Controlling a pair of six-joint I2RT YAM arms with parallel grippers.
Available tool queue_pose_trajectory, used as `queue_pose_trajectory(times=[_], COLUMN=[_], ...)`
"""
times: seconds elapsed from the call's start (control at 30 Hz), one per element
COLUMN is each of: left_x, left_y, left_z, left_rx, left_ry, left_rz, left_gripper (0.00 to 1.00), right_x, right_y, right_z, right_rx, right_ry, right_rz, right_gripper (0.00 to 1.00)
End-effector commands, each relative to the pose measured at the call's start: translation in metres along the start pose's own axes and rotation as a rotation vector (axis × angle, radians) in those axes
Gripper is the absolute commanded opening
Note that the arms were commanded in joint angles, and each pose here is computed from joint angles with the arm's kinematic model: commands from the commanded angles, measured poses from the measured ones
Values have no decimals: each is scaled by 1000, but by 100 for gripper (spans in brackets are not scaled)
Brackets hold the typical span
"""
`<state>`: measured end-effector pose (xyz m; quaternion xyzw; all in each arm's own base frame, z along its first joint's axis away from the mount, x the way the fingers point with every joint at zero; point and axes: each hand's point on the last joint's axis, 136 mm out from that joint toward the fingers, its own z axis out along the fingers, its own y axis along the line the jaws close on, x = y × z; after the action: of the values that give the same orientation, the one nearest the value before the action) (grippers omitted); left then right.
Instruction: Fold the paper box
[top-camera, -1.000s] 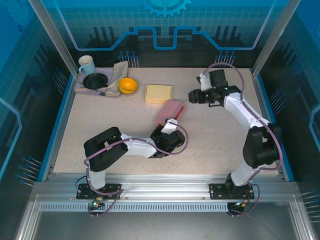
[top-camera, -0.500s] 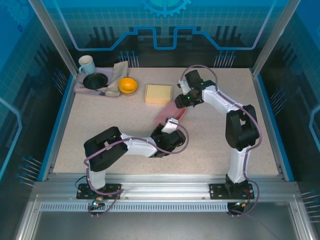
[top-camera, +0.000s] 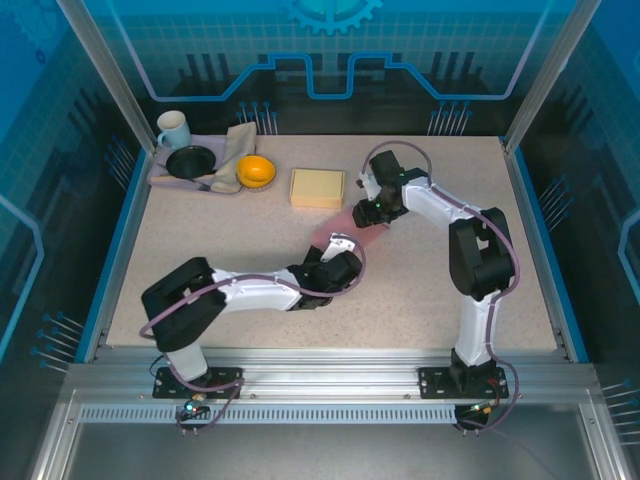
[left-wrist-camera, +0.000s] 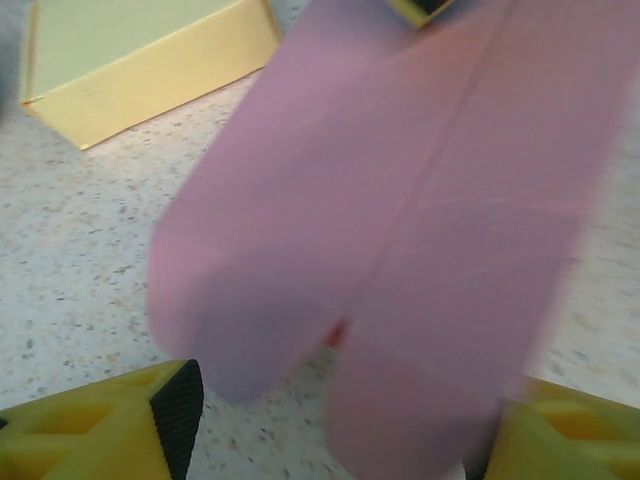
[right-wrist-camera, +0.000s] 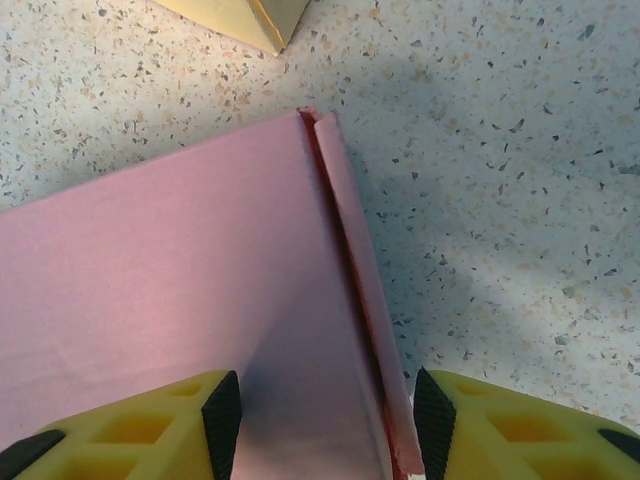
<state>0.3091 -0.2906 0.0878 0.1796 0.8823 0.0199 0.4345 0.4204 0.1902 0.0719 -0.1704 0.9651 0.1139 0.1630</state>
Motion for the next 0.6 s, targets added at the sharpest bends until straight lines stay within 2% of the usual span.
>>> queue_pose_trajectory(times=[0.0,0.13,0.23,0.43,0.57], left_x=[3,3,0,0,-5], left_y=[-10,1,21,63,78], left_z=[-25,-47,-57,-57,-59], left_rx=[167,234,229,209,176], left_ry=[47,55,69,191,192], left_rz=[-68,-148,-244,-509,-547], left_gripper=[71,70,69,69,72], right_x=[9,8,7,3,-6], right_y=[-5,-7,-9,-7,-6], right_z=[9,8,7,-4,-32], right_rx=[4,4,8,7,29], right_ry=[35,35,30,5,-75], right_rz=[27,34,38,38,-13], right_gripper=[51,51,51,52,53])
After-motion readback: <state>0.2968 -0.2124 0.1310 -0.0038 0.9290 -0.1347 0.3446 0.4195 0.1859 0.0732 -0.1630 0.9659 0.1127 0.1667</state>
